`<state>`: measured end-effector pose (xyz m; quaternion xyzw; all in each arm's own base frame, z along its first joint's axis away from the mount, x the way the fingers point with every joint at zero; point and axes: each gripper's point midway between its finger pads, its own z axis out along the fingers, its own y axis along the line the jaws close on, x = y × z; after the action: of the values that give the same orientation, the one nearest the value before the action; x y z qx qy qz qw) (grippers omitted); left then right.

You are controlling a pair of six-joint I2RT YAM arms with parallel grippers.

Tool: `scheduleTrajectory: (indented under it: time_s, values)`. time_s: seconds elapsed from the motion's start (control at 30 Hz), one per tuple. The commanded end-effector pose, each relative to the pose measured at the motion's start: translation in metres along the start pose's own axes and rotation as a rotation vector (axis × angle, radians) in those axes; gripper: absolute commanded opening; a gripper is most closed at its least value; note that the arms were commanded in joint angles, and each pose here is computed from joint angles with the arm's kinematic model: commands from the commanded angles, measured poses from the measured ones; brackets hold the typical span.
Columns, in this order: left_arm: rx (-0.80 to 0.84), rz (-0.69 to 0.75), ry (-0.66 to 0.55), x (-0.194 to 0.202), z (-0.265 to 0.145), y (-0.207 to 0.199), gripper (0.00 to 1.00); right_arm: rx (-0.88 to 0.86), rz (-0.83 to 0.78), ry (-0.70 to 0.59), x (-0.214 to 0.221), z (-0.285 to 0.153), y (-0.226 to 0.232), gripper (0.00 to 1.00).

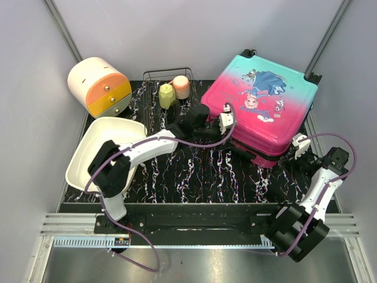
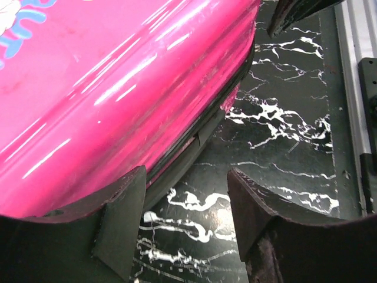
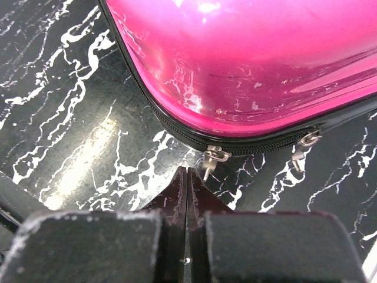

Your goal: Open, take out, and arrange the luggage

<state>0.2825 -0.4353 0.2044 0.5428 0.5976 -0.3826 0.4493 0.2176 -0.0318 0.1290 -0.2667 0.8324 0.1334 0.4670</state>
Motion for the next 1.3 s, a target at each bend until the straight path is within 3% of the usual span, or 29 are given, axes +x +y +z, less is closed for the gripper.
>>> scheduleTrajectory:
  time_s: [0.0, 0.13, 0.2, 0.23, 0.27, 0.33, 0.47, 0.6, 0.67, 0.7, 0.73, 0.77, 0.83, 0.87, 0.9, 0.93, 1.13, 1.27]
  values:
    - [-0.033, 0.1, -0.089, -0.036, 0.032, 0.012, 0.6, -0.026, 0.034, -0.052, -0.021, -0.003, 0.0, 0.0]
    - [-0.047, 0.065, -0.093, -0.033, 0.072, 0.019, 0.58, 0.009, 0.075, -0.035, -0.032, -0.01, -0.011, 0.06]
    - [-0.06, 0.045, -0.143, -0.054, 0.087, 0.023, 0.57, 0.024, 0.069, -0.042, -0.038, -0.013, -0.017, 0.04]
    - [-0.061, 0.016, -0.123, -0.039, 0.103, 0.028, 0.56, 0.033, 0.079, -0.045, -0.04, -0.013, -0.021, 0.0]
    - [-0.063, 0.014, -0.163, -0.06, 0.11, 0.029, 0.54, 0.04, 0.088, -0.045, -0.04, -0.013, -0.025, 0.0]
    - [-0.077, -0.004, -0.165, -0.053, 0.129, 0.034, 0.54, 0.056, 0.113, -0.033, -0.038, -0.012, -0.034, 0.0]
    - [-0.094, -0.016, -0.243, -0.087, 0.151, 0.038, 0.54, 0.081, 0.159, -0.028, -0.035, -0.017, -0.05, 0.1]
    - [-0.081, -0.054, -0.262, -0.095, 0.158, 0.037, 0.57, 0.117, 0.171, -0.036, -0.034, -0.028, -0.071, 0.2]
    - [-0.054, -0.043, -0.259, -0.099, 0.146, 0.028, 0.6, 0.131, 0.161, -0.025, -0.036, -0.035, -0.081, 0.31]
    - [-0.043, -0.031, -0.256, -0.1, 0.14, 0.023, 0.63, 0.129, 0.15, -0.009, -0.032, -0.036, -0.087, 0.45]
    - [-0.03, 0.009, -0.286, -0.121, 0.121, 0.016, 0.67, 0.131, 0.161, 0.002, -0.031, -0.038, -0.091, 0.52]
    - [-0.018, -0.004, -0.244, -0.1, 0.117, 0.012, 0.68, 0.144, 0.14, 0.005, -0.038, -0.044, -0.101, 0.58]
    - [0.005, 0.021, -0.27, -0.118, 0.088, 0.005, 0.73, 0.109, 0.14, 0.044, -0.029, -0.043, -0.106, 0.69]
    - [0.02, -0.005, -0.231, -0.102, 0.082, 0.001, 0.75, 0.118, 0.122, 0.056, -0.033, -0.047, -0.115, 0.76]
    - [0.052, -0.001, -0.249, -0.115, 0.065, -0.007, 0.78, 0.119, 0.159, 0.101, -0.022, -0.046, -0.121, 0.87]
    - [0.058, -0.032, -0.226, -0.104, 0.055, -0.003, 0.84, 0.122, 0.163, 0.127, -0.017, -0.047, -0.125, 0.91]
    - [0.101, 0.02, -0.199, -0.107, -0.002, -0.016, 0.95, 0.119, 0.14, 0.26, 0.017, -0.049, -0.143, 0.99]
    - [0.13, 0.054, -0.192, -0.109, -0.032, -0.019, 0.99, 0.112, 0.131, 0.272, 0.022, -0.046, -0.153, 0.95]
